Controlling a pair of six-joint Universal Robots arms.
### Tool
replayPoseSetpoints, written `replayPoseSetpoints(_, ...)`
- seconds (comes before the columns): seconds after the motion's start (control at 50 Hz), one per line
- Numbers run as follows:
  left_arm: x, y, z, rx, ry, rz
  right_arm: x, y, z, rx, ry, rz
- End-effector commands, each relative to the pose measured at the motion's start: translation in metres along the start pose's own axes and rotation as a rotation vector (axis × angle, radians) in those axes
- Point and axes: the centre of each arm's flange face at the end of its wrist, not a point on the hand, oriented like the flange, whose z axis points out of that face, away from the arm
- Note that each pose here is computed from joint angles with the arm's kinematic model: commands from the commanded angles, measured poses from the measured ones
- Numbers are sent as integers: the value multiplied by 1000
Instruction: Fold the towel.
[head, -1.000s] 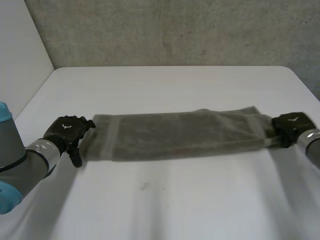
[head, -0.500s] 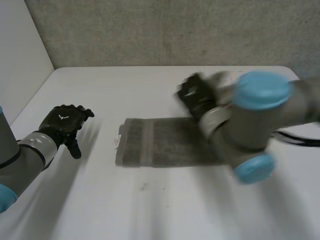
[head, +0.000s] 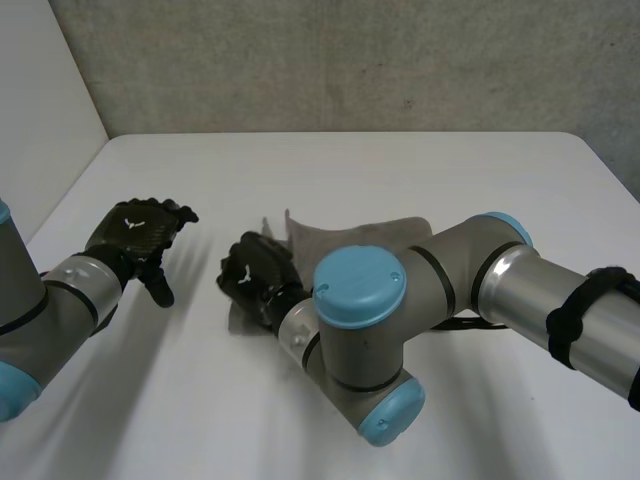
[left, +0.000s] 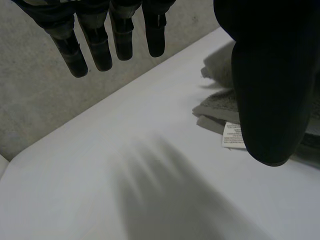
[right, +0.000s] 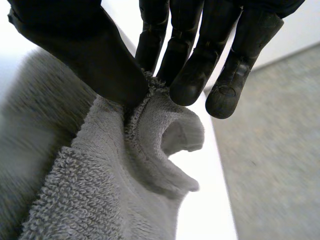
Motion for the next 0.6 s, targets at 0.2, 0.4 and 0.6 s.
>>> replayPoseSetpoints(0.2, 13, -12, 2, 41, 37, -55, 37, 11, -44, -47, -70, 257)
replayPoseSetpoints(0.4, 47, -13, 10, 46, 126, -69, 93, 89, -94, -269, 124, 687)
replayPoseSetpoints(0.6, 62, -2, 12, 10, 155, -70, 83, 154, -117, -499, 180, 614)
